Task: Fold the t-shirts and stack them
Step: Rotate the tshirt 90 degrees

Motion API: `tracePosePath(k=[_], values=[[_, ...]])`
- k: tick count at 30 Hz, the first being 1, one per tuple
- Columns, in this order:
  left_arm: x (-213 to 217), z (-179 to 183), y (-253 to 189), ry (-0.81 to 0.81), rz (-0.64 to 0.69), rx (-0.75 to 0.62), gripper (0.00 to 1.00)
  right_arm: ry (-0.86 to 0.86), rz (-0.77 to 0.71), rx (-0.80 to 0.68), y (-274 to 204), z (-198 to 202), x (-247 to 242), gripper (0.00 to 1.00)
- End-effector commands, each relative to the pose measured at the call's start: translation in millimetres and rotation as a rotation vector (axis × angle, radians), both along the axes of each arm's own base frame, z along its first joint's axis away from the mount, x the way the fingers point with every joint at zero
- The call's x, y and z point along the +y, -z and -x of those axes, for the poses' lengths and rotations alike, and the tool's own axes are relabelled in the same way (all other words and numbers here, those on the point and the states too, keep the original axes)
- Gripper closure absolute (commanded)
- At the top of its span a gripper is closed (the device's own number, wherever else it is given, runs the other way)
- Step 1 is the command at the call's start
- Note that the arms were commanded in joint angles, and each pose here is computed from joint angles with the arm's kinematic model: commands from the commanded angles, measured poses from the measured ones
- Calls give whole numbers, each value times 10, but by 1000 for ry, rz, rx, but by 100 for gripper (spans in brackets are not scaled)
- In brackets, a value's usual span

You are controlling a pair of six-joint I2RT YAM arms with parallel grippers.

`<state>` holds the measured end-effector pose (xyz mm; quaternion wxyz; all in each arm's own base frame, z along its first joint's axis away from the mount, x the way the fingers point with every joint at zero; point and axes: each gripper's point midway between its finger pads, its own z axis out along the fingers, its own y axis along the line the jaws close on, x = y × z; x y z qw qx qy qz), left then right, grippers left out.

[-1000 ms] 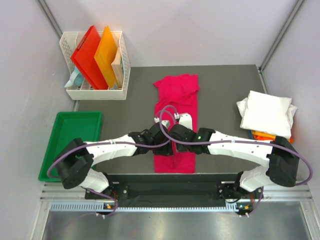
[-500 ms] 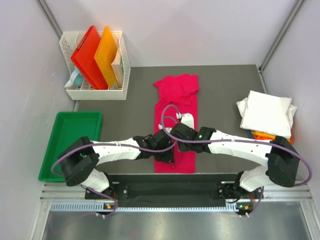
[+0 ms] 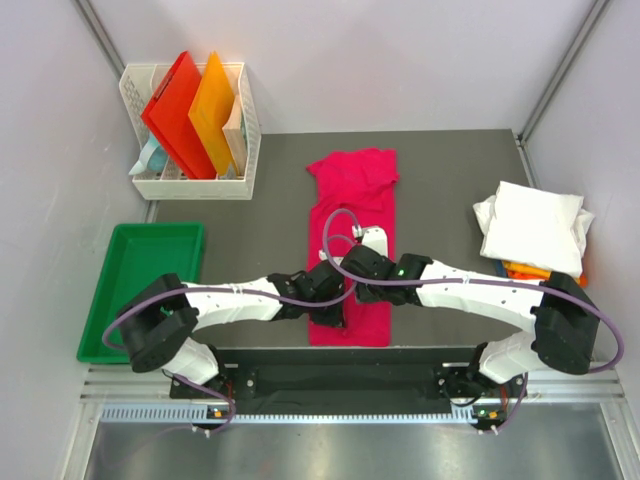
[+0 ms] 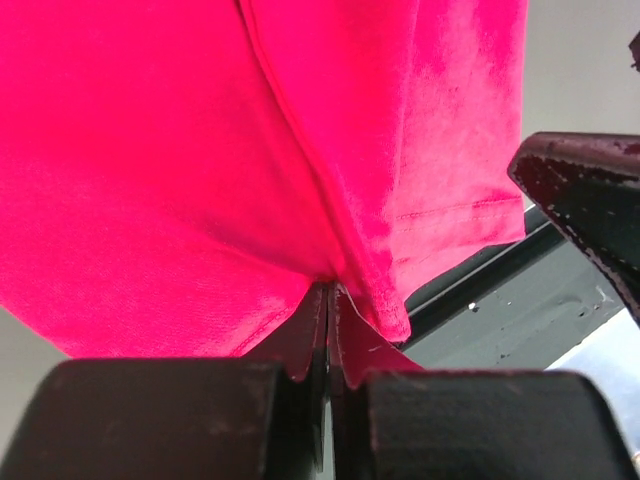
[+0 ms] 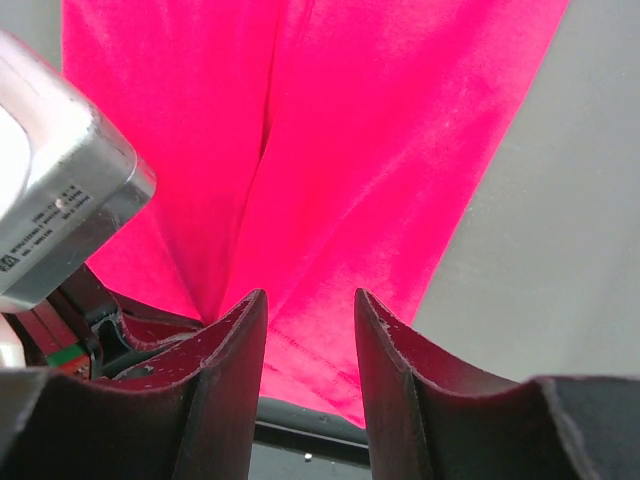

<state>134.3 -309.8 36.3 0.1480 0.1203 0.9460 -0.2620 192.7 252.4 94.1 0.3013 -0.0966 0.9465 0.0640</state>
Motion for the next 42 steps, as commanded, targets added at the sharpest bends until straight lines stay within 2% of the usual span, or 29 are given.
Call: tracePosePath(k=[1,6,7,9,10,11,13,19,29,33,34,37,42], values=[[-59,-42,-147,4,38,-46,100,-1,-28,-25,-57,-70,50,59],[-17,-67,-254,-11,45,-76,99,-2,-32,-24,-54,-67,55,59],[-8,-68,-278,-11,47,-79,86,-3,-33,-24,-50,-61,55,60],[13,-53,-285,-11,41,-79,72,-1,-33,-24,-46,-67,55,60],[23,-44,-301,-10,47,-81,61,-2,-29,-23,-37,-65,50,59],[25,-31,-305,-7,50,-80,58,-2,-29,-23,-40,-63,47,59],[20,2,-328,3,58,-82,53,-3,-31,-23,-37,-68,51,59],[8,120,-263,41,45,-66,50,-4,-30,-17,-11,-66,48,59],[-57,200,-61,85,2,-43,55,1,-30,-14,2,-69,24,59],[-50,151,-18,68,-21,-55,74,8,-33,-14,-1,-74,6,59],[-51,133,-32,62,-19,-64,84,8,-32,-14,4,-70,4,59],[0,48,-115,24,-29,-111,100,8,-31,-13,6,-68,-4,59],[108,-16,-332,-16,-28,-169,100,2,-33,-12,16,-74,19,59]])
